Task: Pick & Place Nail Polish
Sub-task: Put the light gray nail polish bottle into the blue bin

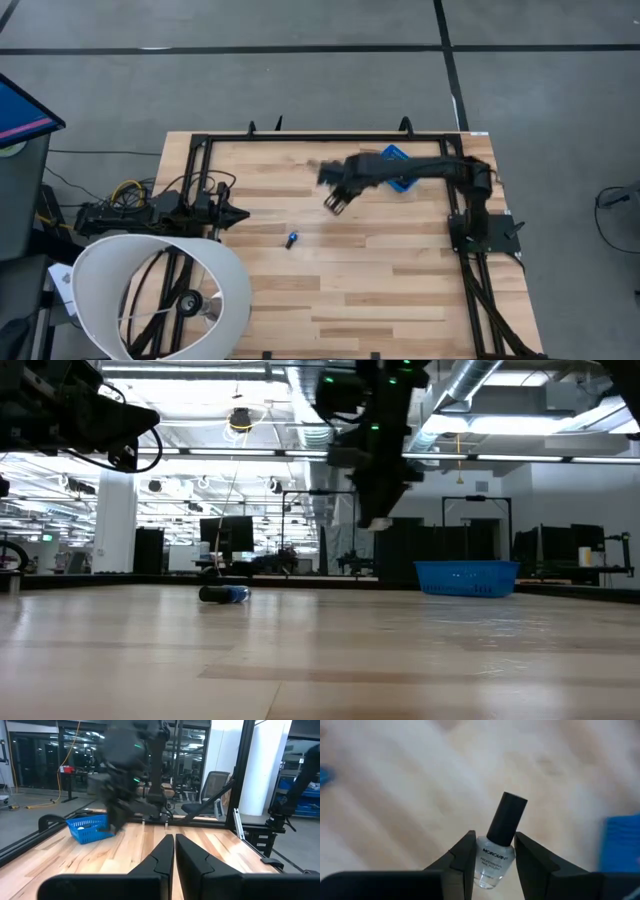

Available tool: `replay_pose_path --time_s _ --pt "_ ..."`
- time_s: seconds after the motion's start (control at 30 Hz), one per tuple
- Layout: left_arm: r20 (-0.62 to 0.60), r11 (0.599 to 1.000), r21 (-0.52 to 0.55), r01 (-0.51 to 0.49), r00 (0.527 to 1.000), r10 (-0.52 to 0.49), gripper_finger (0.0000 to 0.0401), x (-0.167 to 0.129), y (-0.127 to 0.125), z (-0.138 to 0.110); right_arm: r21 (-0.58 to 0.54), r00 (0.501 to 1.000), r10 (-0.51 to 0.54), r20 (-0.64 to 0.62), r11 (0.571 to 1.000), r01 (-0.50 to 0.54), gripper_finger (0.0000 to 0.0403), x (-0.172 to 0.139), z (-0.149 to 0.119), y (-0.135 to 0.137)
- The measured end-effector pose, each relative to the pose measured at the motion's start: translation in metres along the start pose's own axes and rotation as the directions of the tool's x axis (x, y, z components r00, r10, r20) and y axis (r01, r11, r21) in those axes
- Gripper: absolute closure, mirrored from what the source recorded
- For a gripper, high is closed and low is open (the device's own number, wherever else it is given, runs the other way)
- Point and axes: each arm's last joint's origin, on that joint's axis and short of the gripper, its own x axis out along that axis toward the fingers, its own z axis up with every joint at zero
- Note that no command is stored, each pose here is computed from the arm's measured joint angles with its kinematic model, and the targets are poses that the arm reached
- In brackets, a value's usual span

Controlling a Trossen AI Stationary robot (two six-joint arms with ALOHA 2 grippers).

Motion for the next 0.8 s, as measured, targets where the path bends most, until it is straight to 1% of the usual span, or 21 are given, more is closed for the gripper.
replay_pose_path --time_s 0.13,0.3,0.37,0.43,0.6,0.8 --pt "0.001 1.0 0.0 0.0 1.0 0.0 0.039 0.0 0.0 0.0 0.066 0.999 -0.041 0.007 0.997 0.041 0.0301 -0.014 -0.003 -0.054" --pt "0.001 1.0 0.0 0.0 1.0 0.0 0.039 0.0 0.0 0.0 0.171 0.995 -0.099 -0.01 0.98 0.099 0.03 -0.017 -0.028 -0.117" --pt "0.001 1.0 0.0 -0.001 1.0 0.001 0.039 0.0 0.0 0.0 0.214 0.993 -0.115 -0.022 0.97 0.117 0.0299 -0.013 -0.038 -0.138" --pt "0.001 1.0 0.0 0.0 1.0 0.0 0.039 0.0 0.0 0.0 0.231 0.991 -0.132 -0.037 0.963 0.136 0.0299 -0.008 -0.048 -0.157" --pt "0.001 1.0 0.0 0.0 1.0 0.0 0.039 0.0 0.0 0.0 0.237 0.983 -0.16 -0.093 0.955 0.178 0.0299 0.004 -0.065 -0.187" --pt "0.001 1.0 0.0 0.0 1.0 0.0 0.039 0.0 0.0 0.0 0.231 0.977 -0.173 -0.126 0.952 0.199 0.0299 0.023 -0.076 -0.205"
